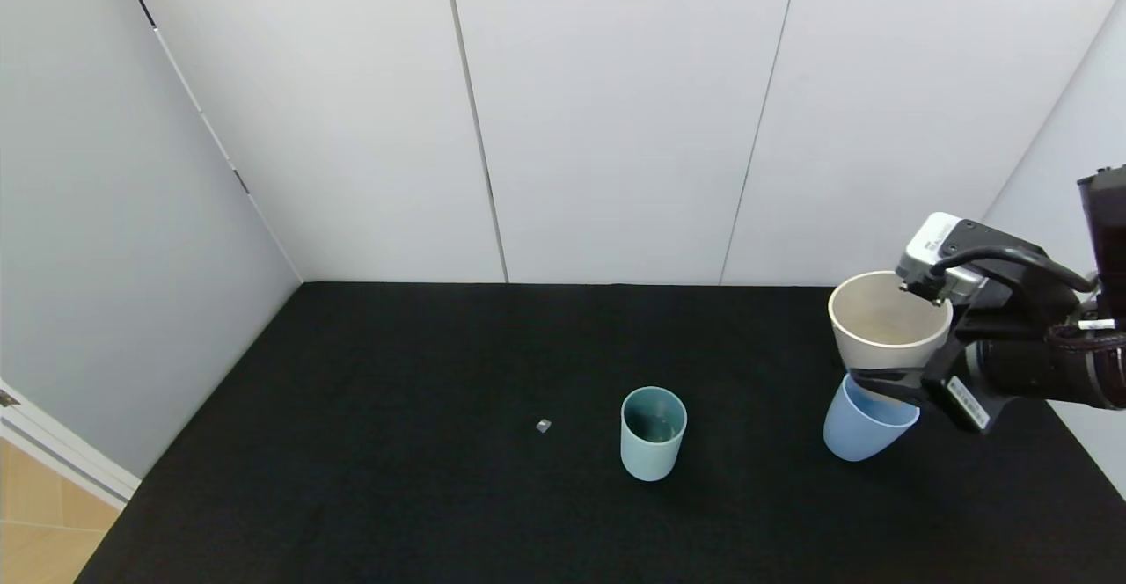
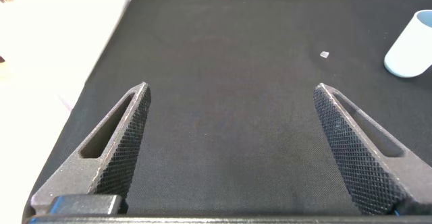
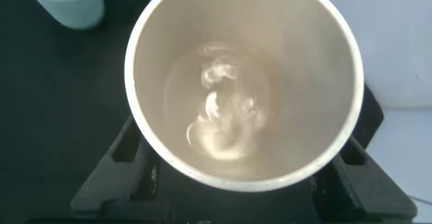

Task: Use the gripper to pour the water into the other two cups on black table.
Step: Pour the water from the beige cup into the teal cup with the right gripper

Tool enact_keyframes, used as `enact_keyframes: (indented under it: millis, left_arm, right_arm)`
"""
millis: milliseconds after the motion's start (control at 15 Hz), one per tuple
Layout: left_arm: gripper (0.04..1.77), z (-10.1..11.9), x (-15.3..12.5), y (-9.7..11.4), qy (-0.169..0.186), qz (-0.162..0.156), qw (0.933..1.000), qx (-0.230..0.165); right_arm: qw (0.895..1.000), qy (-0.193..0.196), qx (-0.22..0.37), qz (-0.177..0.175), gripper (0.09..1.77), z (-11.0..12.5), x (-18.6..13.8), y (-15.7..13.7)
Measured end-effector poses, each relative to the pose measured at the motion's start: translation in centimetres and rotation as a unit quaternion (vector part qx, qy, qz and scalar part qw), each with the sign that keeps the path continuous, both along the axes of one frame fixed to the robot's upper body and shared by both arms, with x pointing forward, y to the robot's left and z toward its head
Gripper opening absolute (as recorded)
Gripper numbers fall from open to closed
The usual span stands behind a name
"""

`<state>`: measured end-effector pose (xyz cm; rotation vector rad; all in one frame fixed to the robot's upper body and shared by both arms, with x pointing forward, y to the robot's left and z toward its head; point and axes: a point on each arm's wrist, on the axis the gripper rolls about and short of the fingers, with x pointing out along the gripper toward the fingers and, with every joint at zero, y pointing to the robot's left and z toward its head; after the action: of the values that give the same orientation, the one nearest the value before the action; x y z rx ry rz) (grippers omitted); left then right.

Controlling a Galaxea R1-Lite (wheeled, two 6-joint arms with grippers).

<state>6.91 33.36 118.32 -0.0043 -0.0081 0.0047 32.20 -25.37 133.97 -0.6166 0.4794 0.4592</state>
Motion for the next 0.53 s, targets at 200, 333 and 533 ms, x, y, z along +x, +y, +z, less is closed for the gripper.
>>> enact_keyframes:
  millis: [200,333,533]
  left_arm:
    - [1.72,0.0,0.0,0.0,0.0,0.0,1.0,0.0]
    - [1.72,0.0,0.0,0.0,0.0,0.0,1.0,0.0]
    - [1.72,0.0,0.0,0.0,0.0,0.0,1.0,0.0]
  right_arm:
    - [1.0,-0.011,-0.012,0.008,1.24,0.5,0.5,3.3]
    - [0.999,-0.016,-0.026,0.009,1.24,0.4,1.1,5.1]
    - [0.999,-0.013,-0.05,0.005,1.24,-0.5,2.0,7.0]
